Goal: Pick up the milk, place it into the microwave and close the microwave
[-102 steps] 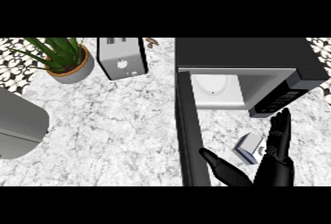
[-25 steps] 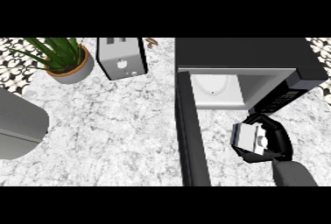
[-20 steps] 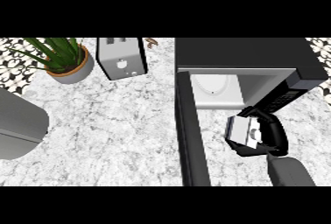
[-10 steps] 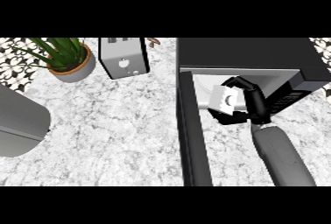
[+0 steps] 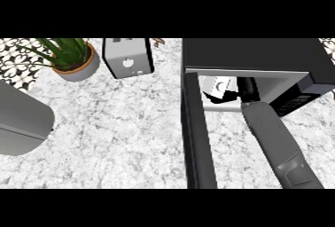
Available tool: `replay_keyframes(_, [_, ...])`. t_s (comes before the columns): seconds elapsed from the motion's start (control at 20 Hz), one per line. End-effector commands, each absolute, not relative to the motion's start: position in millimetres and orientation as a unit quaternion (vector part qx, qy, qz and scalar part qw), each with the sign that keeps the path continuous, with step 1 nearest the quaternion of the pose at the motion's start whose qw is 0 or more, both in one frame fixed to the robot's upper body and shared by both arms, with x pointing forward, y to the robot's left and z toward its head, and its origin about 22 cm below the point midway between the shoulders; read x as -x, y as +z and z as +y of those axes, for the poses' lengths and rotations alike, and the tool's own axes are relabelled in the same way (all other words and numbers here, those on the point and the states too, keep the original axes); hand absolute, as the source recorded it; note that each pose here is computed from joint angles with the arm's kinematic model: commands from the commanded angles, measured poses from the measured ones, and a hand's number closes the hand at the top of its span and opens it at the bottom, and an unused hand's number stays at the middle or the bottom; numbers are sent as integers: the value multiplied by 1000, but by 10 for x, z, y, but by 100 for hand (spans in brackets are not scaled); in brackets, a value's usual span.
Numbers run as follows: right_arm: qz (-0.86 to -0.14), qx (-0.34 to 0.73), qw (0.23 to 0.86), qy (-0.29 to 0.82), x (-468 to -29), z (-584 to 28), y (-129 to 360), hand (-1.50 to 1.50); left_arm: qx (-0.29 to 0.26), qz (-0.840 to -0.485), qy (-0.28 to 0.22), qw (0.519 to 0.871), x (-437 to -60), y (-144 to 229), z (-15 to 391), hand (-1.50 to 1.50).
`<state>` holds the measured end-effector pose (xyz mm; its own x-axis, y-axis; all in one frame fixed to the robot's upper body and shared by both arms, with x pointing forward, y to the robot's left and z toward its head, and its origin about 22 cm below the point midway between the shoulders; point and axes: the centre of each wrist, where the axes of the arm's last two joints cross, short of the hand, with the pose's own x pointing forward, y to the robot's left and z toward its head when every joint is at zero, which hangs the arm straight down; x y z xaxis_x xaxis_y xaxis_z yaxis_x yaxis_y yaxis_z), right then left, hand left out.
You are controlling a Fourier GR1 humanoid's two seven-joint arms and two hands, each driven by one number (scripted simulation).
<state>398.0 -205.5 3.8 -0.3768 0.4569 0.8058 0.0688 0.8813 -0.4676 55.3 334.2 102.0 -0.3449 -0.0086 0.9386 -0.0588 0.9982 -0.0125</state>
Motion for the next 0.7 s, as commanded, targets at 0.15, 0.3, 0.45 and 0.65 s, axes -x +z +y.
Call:
replay_keyframes(0.15, [-801,223,527,174,-4221,-2129,127,150,-8,-830,19,557,-672,1045,3351,-150])
replay_keyframes(0.3, [-789,268,527,168,-4303,-2267,254,150,2,-825,19,565,-637,940,3344,-150])
replay_keyframes(0.45, [-793,321,492,161,-4283,-2299,208,150,4,-833,12,554,-643,1057,3333,-150])
replay_keyframes(0.65, [-793,355,456,191,-4371,-2371,373,150,16,-824,6,567,-718,1018,3345,-150])
